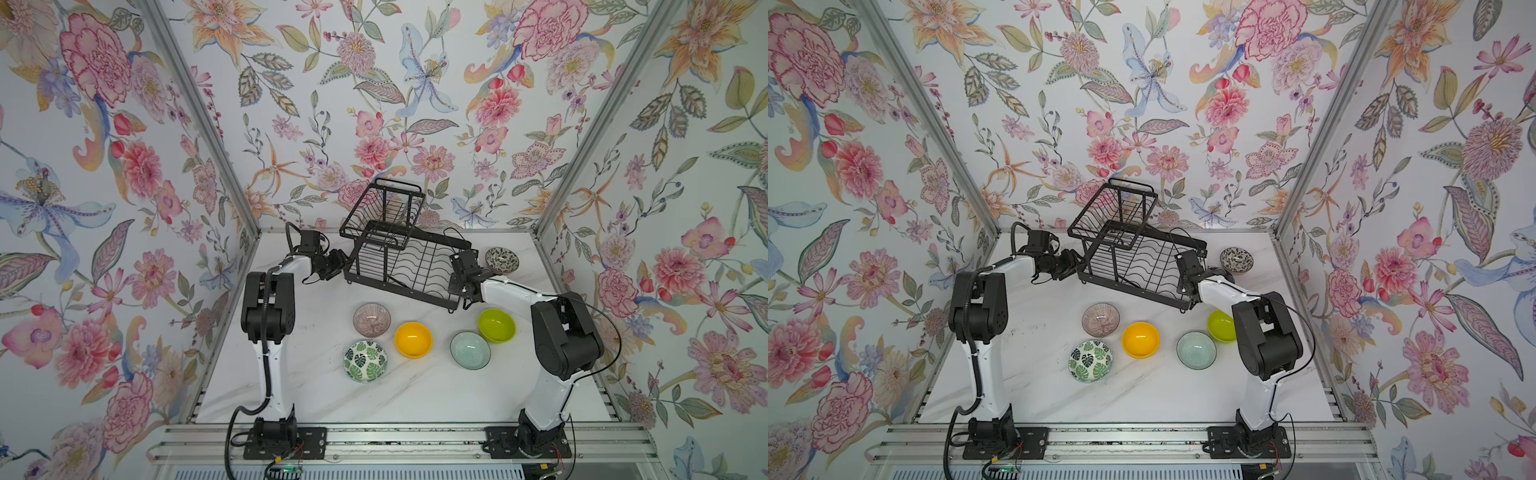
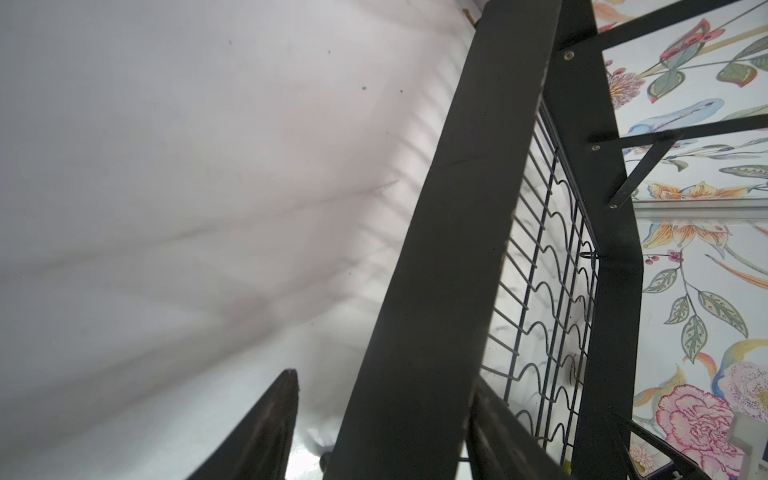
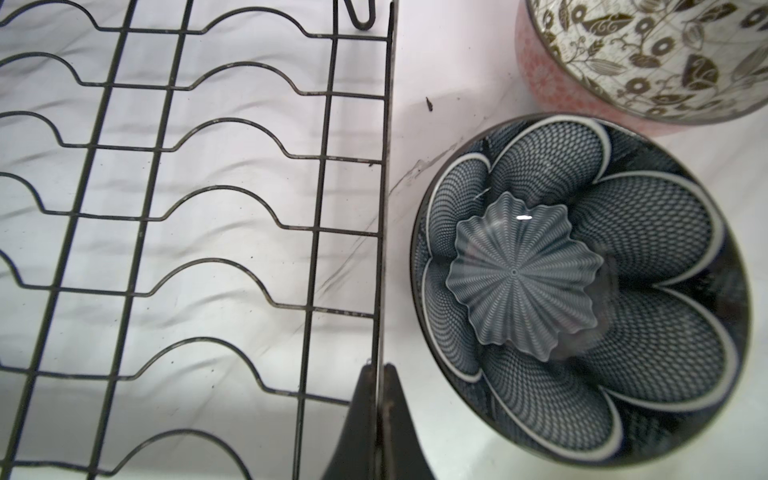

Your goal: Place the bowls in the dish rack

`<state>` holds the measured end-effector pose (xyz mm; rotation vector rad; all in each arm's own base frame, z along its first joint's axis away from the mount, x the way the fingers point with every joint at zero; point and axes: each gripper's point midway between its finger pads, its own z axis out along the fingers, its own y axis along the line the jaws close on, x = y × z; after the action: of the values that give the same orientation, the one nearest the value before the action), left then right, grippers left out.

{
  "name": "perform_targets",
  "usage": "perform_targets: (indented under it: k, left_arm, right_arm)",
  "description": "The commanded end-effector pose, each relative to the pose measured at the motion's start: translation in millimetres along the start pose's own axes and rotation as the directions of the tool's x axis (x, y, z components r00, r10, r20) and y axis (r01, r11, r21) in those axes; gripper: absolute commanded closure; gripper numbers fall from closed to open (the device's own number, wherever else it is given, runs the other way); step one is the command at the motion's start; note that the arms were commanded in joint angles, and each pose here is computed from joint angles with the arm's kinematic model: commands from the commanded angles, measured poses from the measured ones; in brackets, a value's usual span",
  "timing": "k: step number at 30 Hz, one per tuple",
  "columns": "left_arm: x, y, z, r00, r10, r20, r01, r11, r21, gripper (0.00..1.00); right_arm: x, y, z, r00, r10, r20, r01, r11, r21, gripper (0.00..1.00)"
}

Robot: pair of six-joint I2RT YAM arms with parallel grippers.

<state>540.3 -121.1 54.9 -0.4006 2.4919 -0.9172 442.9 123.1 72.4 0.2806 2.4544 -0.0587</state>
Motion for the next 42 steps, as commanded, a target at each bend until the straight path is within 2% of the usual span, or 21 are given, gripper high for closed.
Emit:
perform_targets:
  k: [1, 5, 9, 11, 16, 21, 26, 29, 32, 35, 39, 42]
  left_arm:
    - [-11.5, -22.7, -13.1, 0.999, 0.023, 0.045, -0.027, 0.995, 0.092, 0.36]
    - [-29.2, -47.6, -29.6, 0.995, -0.036, 0.097, 0.016, 0.981, 0.194, 0.4]
    - [-46.8, -46.4, -46.0, 0.984, -0.112, 0.137, 0.091, 0.985, 0.15, 0.36]
    - [-56.2, -46.4, -58.0, 0.972, -0.168, 0.162, 0.136, 0.972, 0.19, 0.35]
    - [-81.0, -65.0, -101.6, 0.932, -0.3, 0.206, 0.203, 0.899, 0.389, 0.32]
    - [-102.7, -85.8, -129.7, 0.906, -0.343, 0.249, 0.195, 0.858, 0.475, 0.31]
    - [-122.7, -112.7, -133.3, 0.887, -0.411, 0.21, 0.193, 0.743, 0.641, 0.32]
    - [-130.0, -127.1, -135.9, 0.891, -0.402, 0.211, 0.163, 0.717, 0.677, 0.32]
    - [-129.6, -152.7, -131.8, 0.918, -0.353, 0.181, 0.13, 0.698, 0.704, 0.32]
    - [-125.0, -168.1, -120.9, 0.94, -0.305, 0.152, 0.115, 0.704, 0.701, 0.32]
    - [-124.2, -157.8, -108.9, 0.938, -0.302, 0.173, 0.122, 0.751, 0.649, 0.31]
    - [-120.0, -151.6, -99.6, 0.941, -0.3, 0.159, 0.138, 0.764, 0.63, 0.31]
  right_arm:
    - [6.7, 19.4, -8.0, 0.995, -0.095, -0.035, 0.093, 0.994, -0.056, 1.0]
    - [6.3, 17.4, -5.7, 0.995, -0.091, -0.038, 0.089, 0.995, -0.054, 1.0]
    - [6.8, 16.6, -4.9, 0.995, -0.089, -0.041, 0.087, 0.995, -0.057, 1.0]
    - [7.7, 16.6, -5.1, 0.995, -0.088, -0.042, 0.085, 0.995, -0.059, 1.0]
    - [12.6, 16.2, -5.1, 0.995, -0.087, -0.048, 0.084, 0.994, -0.068, 1.0]
    - [17.1, 15.6, -4.4, 0.995, -0.08, -0.054, 0.076, 0.994, -0.076, 1.0]
    - [19.3, 15.9, -4.8, 0.995, -0.076, -0.06, 0.071, 0.994, -0.081, 1.0]
    - [18.9, 14.4, -6.1, 0.996, -0.075, -0.057, 0.07, 0.994, -0.078, 1.0]
    - [18.8, 12.8, -7.1, 0.996, -0.074, -0.057, 0.069, 0.995, -0.074, 1.0]
    - [17.3, 11.2, -8.0, 0.996, -0.072, -0.053, 0.069, 0.995, -0.068, 1.0]
    - [15.2, 10.2, -8.7, 0.996, -0.07, -0.049, 0.066, 0.996, -0.064, 1.0]
    - [12.5, 10.5, -9.4, 0.997, -0.068, -0.043, 0.065, 0.996, -0.066, 1.0]
